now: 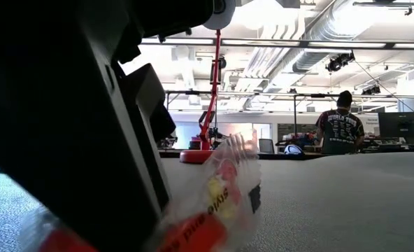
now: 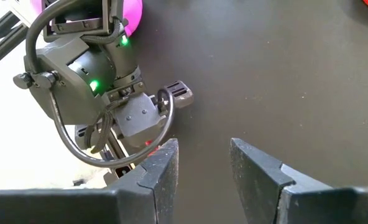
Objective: Sort candy
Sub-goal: Put the red gummy into the green bucket
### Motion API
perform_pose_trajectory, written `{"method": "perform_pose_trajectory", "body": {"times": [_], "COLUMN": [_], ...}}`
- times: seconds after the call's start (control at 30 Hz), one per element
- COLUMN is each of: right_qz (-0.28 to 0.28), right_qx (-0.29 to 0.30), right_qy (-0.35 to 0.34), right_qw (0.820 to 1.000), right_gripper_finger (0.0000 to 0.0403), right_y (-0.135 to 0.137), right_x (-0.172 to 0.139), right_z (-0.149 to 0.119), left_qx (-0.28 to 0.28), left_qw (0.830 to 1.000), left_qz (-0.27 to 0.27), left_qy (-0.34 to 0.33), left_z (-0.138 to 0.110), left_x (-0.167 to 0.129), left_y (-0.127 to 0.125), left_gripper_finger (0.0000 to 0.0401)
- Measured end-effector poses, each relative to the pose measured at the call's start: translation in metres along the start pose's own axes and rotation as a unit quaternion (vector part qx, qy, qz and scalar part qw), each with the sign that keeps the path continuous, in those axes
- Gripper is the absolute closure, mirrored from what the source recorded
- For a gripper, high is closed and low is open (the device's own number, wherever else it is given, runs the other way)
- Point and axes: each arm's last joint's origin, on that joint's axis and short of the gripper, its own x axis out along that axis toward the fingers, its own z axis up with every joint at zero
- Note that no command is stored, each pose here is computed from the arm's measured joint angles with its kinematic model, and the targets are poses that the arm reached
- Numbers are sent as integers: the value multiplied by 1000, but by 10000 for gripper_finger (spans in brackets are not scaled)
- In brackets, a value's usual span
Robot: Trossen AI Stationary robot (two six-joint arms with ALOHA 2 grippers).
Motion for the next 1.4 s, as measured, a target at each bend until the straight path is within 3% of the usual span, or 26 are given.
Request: {"method": "perform_pose_trajectory", "body": {"times": [0.23,0.5,0.83,1.13,1.4], "right_qz": [0,0,5,14,27], "right_qx": [0,0,2,5,11], "right_qy": [0,0,-2,-6,-13], "right_qw": [1000,1000,1000,1000,999], "right_gripper_finger": [261,261,261,261,261], "right_y": [0,0,1,3,5], "right_x": [0,0,0,0,-1], "right_z": [0,0,1,1,3], "left_qx": [-1,-28,-23,-18,-30], "left_qw": [1000,998,999,998,990], "left_qz": [10,-13,1,63,138], "left_qy": [-10,-55,-30,-17,16], "left_z": [1,11,20,32,38], "left_x": [0,0,-14,-59,-123], "left_y": [1,-4,-9,-11,-6], "left_gripper_finger": [397,400,401,401,401]}}
